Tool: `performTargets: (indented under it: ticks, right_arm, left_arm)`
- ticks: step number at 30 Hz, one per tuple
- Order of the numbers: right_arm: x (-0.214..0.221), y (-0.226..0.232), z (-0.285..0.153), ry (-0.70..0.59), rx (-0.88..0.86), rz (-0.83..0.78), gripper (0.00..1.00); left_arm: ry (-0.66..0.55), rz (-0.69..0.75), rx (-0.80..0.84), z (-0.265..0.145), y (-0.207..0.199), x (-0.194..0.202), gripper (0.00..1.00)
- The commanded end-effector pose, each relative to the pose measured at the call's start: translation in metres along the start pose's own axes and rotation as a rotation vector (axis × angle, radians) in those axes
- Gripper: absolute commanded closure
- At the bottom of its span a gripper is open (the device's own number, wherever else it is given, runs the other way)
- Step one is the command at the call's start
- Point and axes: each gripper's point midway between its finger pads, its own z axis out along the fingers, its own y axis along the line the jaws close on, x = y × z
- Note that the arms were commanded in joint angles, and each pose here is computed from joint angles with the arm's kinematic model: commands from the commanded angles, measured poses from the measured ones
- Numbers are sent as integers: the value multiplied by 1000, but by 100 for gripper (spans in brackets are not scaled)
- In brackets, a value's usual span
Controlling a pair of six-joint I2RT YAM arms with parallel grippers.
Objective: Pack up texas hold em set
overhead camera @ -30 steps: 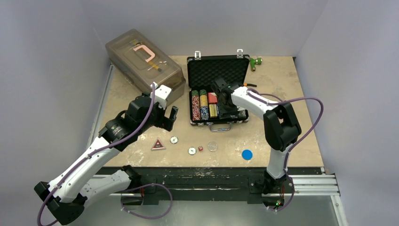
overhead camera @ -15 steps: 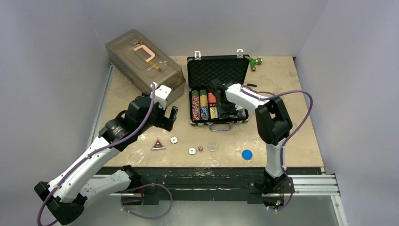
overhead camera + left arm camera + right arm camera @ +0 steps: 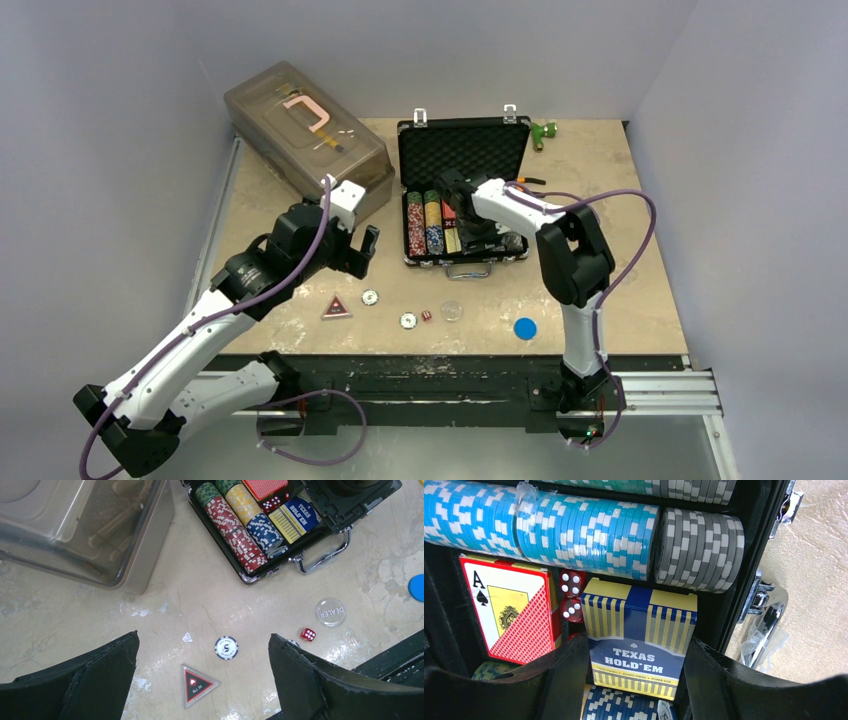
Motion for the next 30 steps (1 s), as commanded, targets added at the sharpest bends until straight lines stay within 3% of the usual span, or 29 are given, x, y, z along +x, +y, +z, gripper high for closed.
performTargets:
  ticks: [1,8,16,21,22,25,27,30]
  right_arm:
    - [27,12,-14,78,-37,27,52]
    - [43,14,-19,149,-62,41,51]
    - [32,15,-40,167,-153,-89,20]
    - [18,9,-66,170,-274,-344,5]
    - [10,8,-70,147,-316,-457,4]
    - [-20,-7,-80,54,-362,-669,1]
    - [-21,-20,-82,76,-428,-817,1]
    - [-32,-17,-90,21,-608,-1081,4]
  left_arm:
    - [-56,-23,17,-4,-4,-20,3]
    - [-53,-22,16,-3,-4,-19,3]
    - [-44,-21,20,-1,-6,-18,3]
    - [-36,-15,7,0,-4,-16,3]
    - [-32,-12,4,1,-4,-15,3]
    - [-24,-10,6,3,-5,-14,3]
    - [-12,-8,11,7,-6,-12,3]
    - [11,-2,13,12,-8,-8,3]
